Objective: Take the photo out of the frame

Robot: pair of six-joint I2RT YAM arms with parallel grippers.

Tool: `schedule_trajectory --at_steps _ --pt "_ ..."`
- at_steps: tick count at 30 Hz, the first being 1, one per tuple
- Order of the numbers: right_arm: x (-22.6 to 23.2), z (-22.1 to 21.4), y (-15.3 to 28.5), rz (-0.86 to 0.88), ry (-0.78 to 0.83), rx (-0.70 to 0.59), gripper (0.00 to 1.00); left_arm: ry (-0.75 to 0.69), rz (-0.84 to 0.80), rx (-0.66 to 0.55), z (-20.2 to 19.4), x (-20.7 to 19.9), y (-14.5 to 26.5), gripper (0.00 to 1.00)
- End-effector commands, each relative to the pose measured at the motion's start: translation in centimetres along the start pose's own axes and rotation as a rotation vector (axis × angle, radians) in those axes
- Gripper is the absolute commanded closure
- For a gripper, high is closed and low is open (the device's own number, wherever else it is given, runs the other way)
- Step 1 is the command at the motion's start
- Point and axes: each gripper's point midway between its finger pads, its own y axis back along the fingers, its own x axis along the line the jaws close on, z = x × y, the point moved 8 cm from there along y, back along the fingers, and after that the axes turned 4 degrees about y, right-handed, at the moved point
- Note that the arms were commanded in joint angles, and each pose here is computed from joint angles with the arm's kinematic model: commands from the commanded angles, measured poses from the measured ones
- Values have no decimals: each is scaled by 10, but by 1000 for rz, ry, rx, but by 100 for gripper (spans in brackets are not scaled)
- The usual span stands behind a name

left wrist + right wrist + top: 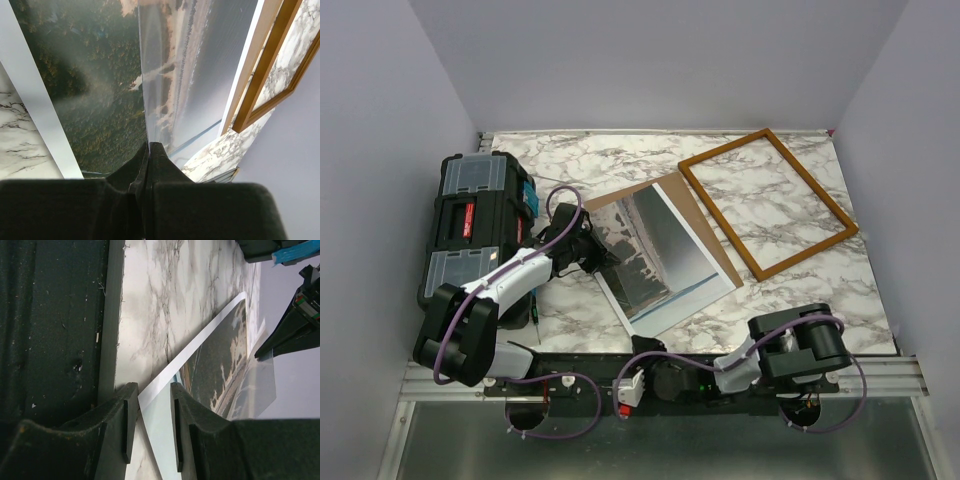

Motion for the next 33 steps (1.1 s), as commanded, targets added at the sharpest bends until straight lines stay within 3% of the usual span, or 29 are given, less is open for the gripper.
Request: schedule_trajectory --at_steps 1,4,10,16,21,33 --pt "18 -20 -4 46 134 97 60 -14 -14 5 0 -4 5 100" --pt "19 -20 -7 34 141 112 62 -13 -15 5 0 -4 6 100" --pt "18 -25 -15 -54 147 181 75 -7 -18 6 0 -3 6 100" --pt "16 -19 -16 -14 82 186 99 -9 -20 -4 0 -5 8 100" --pt "4 -8 -10 21 -16 175 100 -15 -13 -14 1 -6 9 100" --pt "-35 31 35 303 -308 126 100 -48 6 -45 8 -13 9 100"
